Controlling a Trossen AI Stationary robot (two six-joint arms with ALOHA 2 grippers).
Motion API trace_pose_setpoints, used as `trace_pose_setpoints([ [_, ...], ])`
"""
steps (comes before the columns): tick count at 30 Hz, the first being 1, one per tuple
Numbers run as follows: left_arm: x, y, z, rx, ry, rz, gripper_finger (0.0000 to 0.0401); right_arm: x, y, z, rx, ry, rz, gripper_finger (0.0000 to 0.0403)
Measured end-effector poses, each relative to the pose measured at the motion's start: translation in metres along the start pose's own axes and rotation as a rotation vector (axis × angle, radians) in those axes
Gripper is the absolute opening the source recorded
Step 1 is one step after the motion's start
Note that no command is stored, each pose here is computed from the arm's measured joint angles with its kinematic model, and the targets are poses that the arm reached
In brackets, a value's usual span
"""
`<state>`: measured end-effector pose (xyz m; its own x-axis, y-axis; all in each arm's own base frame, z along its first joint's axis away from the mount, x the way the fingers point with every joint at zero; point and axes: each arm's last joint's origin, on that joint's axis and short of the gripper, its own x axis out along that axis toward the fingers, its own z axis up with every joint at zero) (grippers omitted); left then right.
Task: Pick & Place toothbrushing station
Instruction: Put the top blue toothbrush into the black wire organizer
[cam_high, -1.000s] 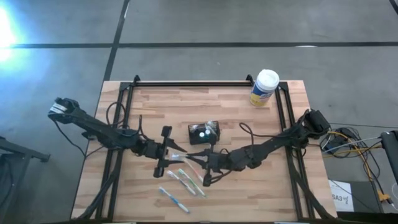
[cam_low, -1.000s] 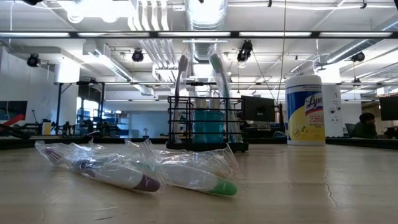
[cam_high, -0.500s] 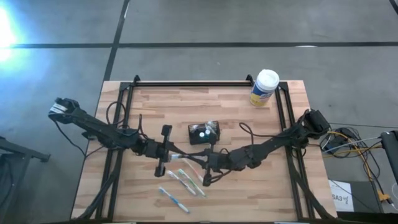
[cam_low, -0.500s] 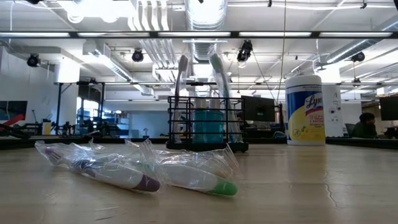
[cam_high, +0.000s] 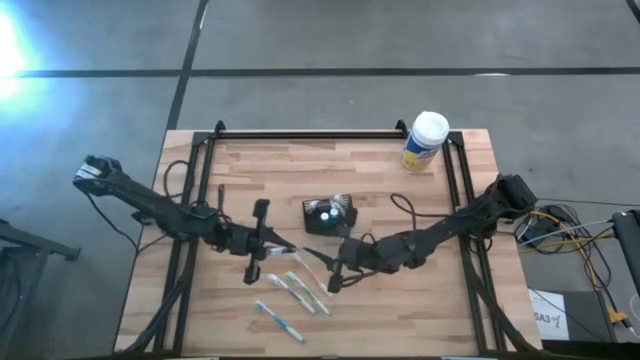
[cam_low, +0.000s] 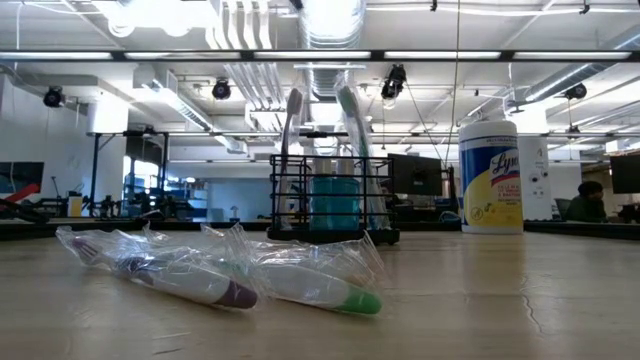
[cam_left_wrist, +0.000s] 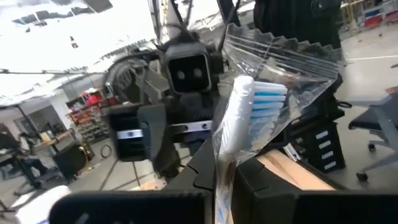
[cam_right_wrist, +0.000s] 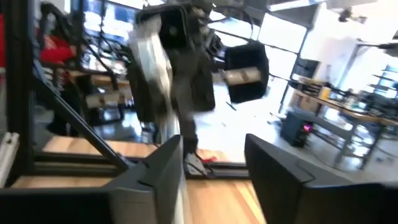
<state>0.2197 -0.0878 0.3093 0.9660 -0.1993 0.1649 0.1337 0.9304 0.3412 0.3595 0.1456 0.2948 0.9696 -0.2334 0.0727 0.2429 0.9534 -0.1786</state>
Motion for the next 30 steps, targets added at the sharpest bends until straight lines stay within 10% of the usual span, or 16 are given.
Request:
trace_pose_setpoints([
  [8,-0.036,0.011,0.013,0.014,0.113,0.090,0.0016,-0.028,-0.008,0.010,-0.025,0.156,-0.036,0.0209],
  [20,-0.057,0.012,0.002,0.004,0.158,0.084,0.0016,-0.070,-0.074,-0.013,0.078,0.092,0.272,0.0025],
  [30,-0.065,0.010,-0.007,-0.008,0.205,0.067,0.0016,-0.116,-0.142,-0.025,0.212,-0.024,0.288,0.0008],
])
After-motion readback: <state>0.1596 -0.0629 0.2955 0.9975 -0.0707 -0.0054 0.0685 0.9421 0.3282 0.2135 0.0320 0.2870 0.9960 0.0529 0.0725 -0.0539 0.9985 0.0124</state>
